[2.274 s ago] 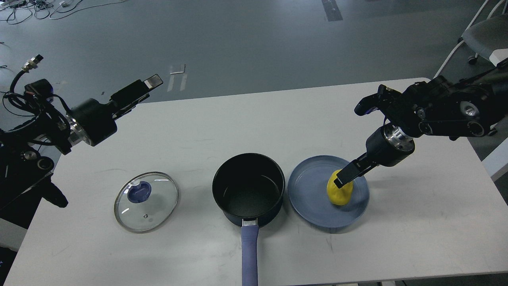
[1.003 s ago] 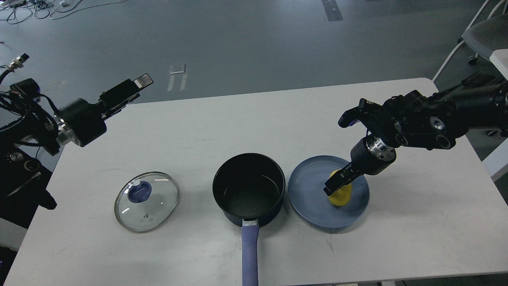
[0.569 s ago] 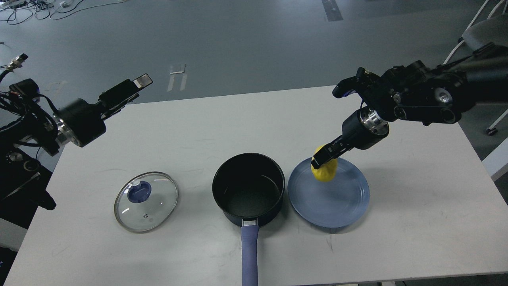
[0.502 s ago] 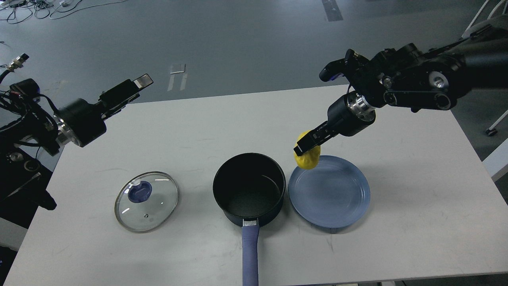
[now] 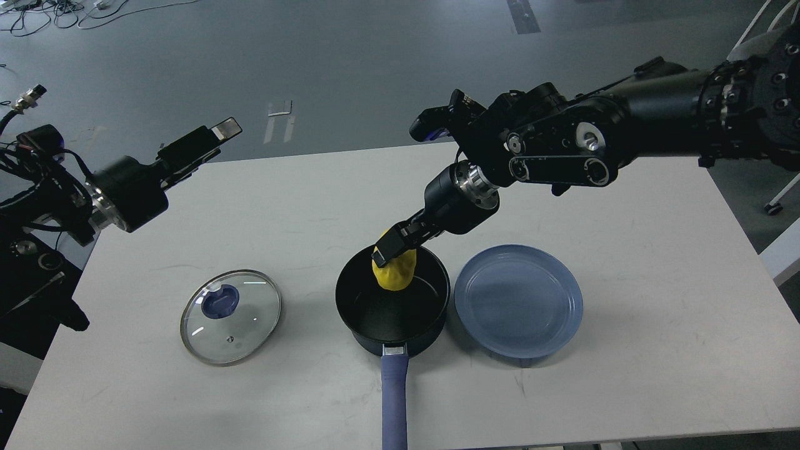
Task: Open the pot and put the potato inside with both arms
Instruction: 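Carry the potato over the open pot with the right gripper, then open the right gripper to drop the potato into the pot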
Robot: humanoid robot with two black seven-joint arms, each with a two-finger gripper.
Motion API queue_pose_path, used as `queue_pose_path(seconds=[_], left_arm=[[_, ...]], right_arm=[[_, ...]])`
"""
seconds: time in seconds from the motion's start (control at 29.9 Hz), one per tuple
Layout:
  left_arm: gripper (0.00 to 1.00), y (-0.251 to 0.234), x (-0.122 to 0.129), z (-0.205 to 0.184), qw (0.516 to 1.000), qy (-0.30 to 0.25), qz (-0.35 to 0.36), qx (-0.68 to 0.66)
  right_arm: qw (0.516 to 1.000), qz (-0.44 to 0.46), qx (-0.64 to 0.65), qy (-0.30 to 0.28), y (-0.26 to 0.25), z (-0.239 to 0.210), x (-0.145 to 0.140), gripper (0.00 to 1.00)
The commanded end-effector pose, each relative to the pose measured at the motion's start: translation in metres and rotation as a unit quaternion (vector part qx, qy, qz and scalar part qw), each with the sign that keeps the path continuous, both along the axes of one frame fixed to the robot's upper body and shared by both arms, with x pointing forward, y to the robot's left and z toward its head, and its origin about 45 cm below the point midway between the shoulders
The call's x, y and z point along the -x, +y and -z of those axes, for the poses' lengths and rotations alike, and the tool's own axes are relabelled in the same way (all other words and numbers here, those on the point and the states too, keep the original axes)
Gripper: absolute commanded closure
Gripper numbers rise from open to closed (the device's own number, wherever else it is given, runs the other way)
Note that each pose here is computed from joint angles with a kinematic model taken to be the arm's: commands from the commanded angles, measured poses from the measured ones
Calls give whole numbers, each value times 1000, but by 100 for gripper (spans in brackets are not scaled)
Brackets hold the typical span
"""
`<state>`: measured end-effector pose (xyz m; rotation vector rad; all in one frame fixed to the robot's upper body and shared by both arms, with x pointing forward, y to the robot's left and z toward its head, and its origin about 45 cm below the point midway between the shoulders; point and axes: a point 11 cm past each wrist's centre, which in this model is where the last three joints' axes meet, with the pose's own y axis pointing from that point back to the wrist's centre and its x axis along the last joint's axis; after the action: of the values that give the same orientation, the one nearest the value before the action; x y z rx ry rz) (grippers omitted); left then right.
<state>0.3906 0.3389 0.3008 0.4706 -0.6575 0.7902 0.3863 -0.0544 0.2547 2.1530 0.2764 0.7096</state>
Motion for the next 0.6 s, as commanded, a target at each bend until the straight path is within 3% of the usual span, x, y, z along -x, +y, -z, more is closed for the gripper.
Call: queue_pose_path(seconds=[0.0, 0.2, 0.43, 0.57], left_arm=[[2, 0, 0, 1, 1000, 1, 0, 0], [2, 0, 0, 1, 1000, 1, 0, 0], [2, 5, 1, -1, 1000, 0, -5, -4], [2, 5, 1, -1, 1000, 0, -4, -4]], right_arm=[[1000, 7, 0, 8, -4, 9, 0, 68], [1000, 12, 0, 14, -7, 17, 1, 63], [1000, 24, -1, 11, -11, 18, -5, 33], [1000, 24, 3, 10, -13, 19, -5, 22]])
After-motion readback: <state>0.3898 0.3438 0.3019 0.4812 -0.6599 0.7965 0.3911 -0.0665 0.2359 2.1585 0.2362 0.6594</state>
